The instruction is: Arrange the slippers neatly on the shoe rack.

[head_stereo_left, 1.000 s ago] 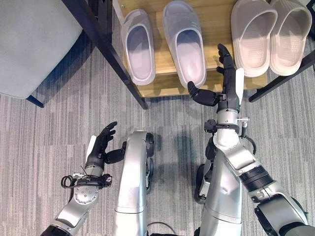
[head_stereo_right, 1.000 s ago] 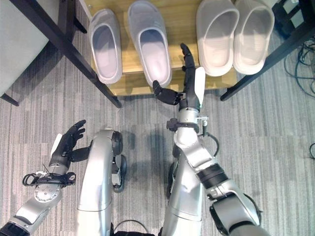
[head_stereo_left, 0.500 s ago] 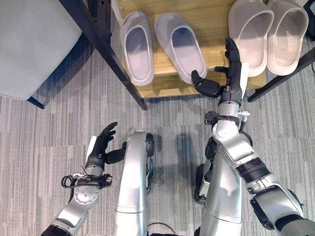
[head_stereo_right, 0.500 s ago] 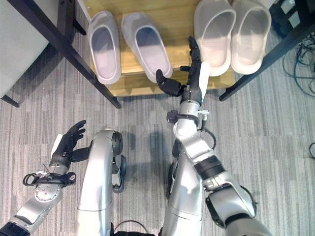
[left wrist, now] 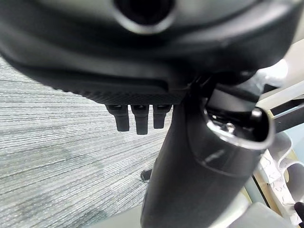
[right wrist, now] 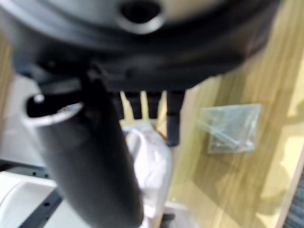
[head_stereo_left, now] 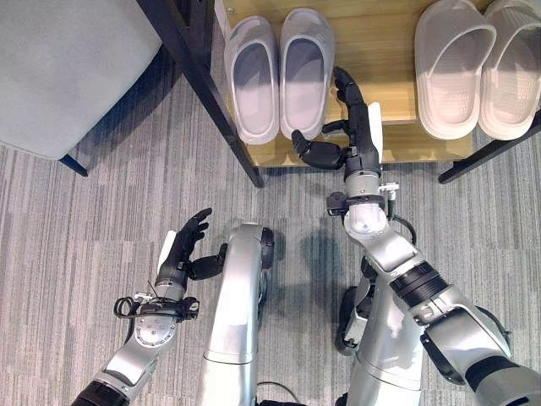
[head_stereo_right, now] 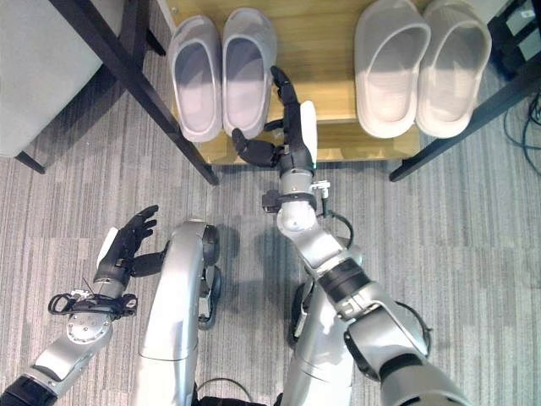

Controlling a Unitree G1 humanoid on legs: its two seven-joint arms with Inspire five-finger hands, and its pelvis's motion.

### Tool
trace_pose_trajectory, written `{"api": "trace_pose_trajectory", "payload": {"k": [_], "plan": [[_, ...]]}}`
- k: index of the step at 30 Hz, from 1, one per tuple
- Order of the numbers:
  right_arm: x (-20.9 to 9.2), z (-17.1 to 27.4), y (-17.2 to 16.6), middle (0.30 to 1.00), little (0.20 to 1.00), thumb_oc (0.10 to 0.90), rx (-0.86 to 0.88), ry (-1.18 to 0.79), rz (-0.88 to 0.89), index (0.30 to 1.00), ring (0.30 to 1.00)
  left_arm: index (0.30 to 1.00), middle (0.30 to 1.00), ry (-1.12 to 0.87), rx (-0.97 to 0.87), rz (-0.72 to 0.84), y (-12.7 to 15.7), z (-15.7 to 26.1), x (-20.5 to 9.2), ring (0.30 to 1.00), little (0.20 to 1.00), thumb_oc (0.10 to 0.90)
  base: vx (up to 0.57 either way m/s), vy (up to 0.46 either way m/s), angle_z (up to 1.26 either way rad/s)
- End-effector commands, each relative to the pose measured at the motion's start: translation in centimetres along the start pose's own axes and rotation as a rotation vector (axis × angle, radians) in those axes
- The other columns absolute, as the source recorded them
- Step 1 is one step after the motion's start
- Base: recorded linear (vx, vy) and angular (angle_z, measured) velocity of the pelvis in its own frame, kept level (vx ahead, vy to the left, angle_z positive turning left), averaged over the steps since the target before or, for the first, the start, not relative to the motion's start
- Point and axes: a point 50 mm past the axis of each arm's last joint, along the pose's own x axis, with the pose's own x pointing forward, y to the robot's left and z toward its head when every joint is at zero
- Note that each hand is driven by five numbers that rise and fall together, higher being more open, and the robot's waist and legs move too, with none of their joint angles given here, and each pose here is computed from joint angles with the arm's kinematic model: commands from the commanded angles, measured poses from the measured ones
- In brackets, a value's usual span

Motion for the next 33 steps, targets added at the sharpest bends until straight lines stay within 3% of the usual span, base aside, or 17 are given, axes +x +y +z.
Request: {"api": "trace_pose_trajectory", "payload": {"k": [1,19,33], "plan": [[2.0,8.9,0.6,0.900,0.900,0.800,0.072,-0.380,0.004,0.900,0.900,0.900,0.900,-0.224,-0.066,-0.075,-1.9,4.0,0.0,0.900,0.900,0.800,0.00,0.000,0.00],[-0.3,8.2,-2.5,0.900,0.900,0.800,-0.006,-0.438,-0.077,0.900,0.900,0.900,0.900,-0.221,-0.063,-0.033,-1.4,3.9,-0.3,0.900,0.900,0.800,0.00,0.000,0.00],[-3.8,10.8,-5.2,0.900,0.900,0.800,-0.044,-0.634,-0.094,0.900,0.900,0.900,0.900,-0.219,-0.056,0.004,-0.4,3.8,-1.2,0.900,0.900,0.800,0.00,0.002,-0.01]]}}
